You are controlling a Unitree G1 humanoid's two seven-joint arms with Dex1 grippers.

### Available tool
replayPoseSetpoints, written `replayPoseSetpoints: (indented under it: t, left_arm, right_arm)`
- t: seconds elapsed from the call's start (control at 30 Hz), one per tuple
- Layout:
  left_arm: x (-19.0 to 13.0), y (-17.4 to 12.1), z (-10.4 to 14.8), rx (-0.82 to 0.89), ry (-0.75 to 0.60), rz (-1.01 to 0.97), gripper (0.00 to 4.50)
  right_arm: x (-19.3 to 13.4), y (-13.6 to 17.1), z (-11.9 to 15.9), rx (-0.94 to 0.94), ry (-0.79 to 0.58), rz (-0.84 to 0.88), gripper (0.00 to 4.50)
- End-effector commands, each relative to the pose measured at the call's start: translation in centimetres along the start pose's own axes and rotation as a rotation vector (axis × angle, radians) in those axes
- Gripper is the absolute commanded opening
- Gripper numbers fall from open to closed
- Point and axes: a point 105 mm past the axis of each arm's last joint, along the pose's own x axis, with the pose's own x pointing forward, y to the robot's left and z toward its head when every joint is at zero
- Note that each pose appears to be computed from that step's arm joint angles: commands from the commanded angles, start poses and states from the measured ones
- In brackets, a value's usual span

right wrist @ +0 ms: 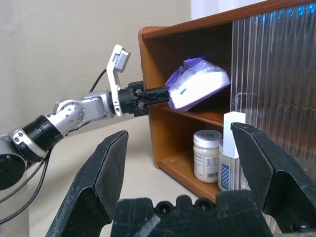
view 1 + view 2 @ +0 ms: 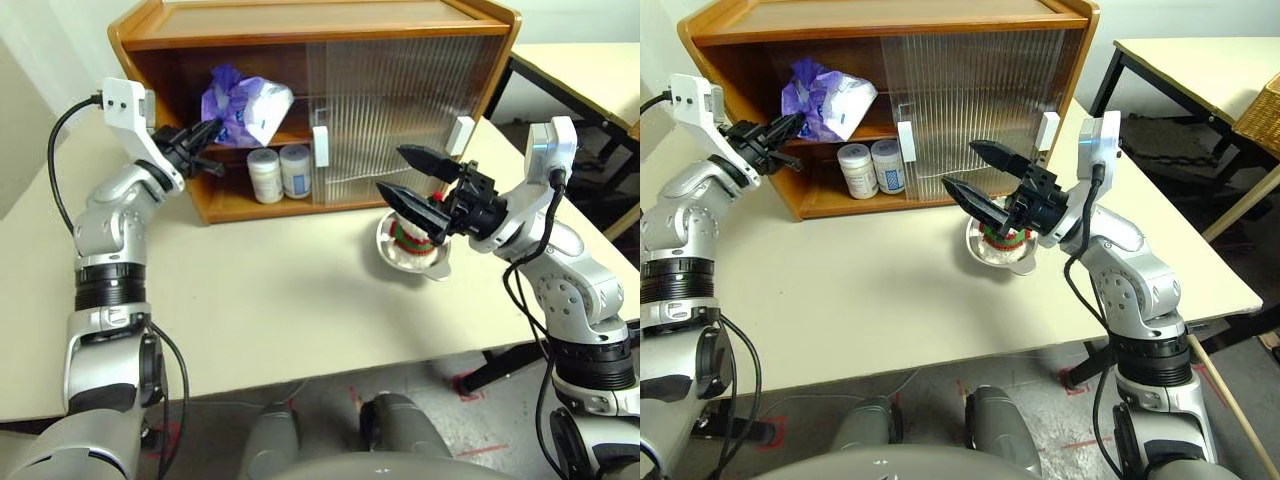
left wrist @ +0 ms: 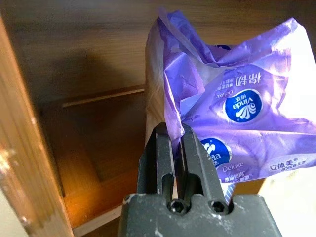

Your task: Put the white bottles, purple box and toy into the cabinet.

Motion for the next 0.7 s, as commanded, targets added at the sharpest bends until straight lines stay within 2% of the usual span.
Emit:
replayPoseSetpoints:
  t: [0.03,0.37,0.7]
  left_arm:
    - [0.7,-0.5,1.3,0.024,-0.02,0.12,0.02]
    - [1.8,-1.8,2.0,-0.054,-0.033,0.32,0.02]
    - [2.0,-0.3,0.6,-0.029,0.006,0.47,0.02]
  right_arm:
    - [-0.2,0.2,-0.1,-0.011,-0.002,-0.007,4.5]
    - [-0.3,0.1,-0.2,-0.007,-0.002,-0.014,4.5]
    - [-0.4,0.2,-0.2,-0.011,-0.008,-0.022,4.5]
